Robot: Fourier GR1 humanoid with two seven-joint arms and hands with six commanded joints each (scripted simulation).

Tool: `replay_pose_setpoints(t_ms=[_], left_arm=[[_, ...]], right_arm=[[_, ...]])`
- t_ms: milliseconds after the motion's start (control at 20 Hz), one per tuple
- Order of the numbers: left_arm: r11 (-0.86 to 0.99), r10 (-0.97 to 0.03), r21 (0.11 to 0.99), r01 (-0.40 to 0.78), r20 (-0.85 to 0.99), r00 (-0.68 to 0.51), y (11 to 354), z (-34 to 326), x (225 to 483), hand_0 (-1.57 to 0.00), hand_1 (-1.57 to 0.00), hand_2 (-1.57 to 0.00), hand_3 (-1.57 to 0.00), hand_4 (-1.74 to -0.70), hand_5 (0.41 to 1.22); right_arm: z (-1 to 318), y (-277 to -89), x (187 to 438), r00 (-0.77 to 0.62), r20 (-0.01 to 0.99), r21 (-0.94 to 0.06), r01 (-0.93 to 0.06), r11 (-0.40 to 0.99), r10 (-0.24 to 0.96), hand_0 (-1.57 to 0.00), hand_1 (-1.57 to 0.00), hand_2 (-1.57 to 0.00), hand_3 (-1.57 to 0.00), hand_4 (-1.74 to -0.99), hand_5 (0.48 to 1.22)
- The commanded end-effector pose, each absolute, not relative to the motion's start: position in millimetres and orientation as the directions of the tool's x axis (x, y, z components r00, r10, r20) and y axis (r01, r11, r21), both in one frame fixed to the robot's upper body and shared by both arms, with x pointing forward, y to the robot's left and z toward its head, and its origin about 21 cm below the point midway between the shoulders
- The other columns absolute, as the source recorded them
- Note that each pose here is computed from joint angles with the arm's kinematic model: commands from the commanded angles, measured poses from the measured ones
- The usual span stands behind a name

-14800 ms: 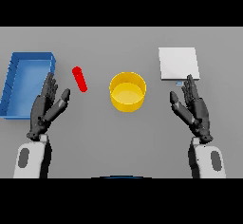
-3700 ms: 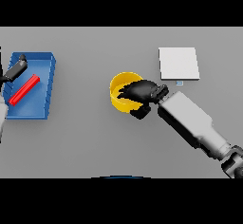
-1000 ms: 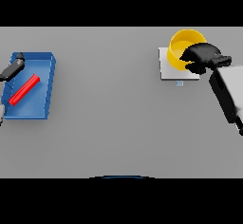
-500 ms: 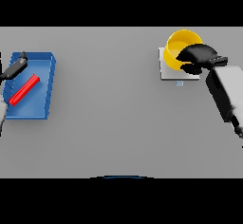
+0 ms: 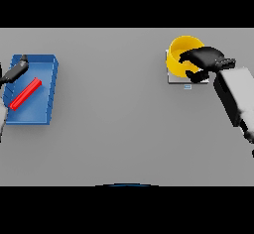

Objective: Pick up the red beaker and tilt it to pour out 1 green nut into yellow bowl. Pick up the yellow bowl and place it on the metallic measuring scale.

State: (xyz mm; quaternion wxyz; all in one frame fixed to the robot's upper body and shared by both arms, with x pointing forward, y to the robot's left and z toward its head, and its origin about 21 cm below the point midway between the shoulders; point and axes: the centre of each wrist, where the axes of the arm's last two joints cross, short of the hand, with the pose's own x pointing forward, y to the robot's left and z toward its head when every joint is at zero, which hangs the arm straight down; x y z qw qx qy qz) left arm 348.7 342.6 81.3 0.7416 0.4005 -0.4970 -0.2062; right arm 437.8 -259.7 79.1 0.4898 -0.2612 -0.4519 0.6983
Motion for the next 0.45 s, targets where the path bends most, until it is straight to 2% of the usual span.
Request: replay_pose_setpoints(t_ms=[0, 400], left_arm=[[0.595, -0.705, 0.798, -0.096, 0.575, 0.414, 342.8, 80.4, 346.9, 0.0, 0.0, 0.0, 0.0, -0.72, 0.664], [0.588, -0.711, 0.802, -0.105, 0.574, 0.406, 340.6, 86.0, 349.3, 0.0, 0.0, 0.0, 0.0, -0.73, 0.665]], right_arm=[[81.1, -264.5, 437.9, -0.388, 0.085, -0.888, -0.448, -0.107, 0.918, -0.13, -0.12, -0.16, -0.36, -1.542, 0.838], [78.2, -264.5, 438.1, -0.33, 0.081, -0.875, -0.476, -0.091, 0.94, -0.02, -0.02, -0.03, -0.15, -1.478, 0.738]])
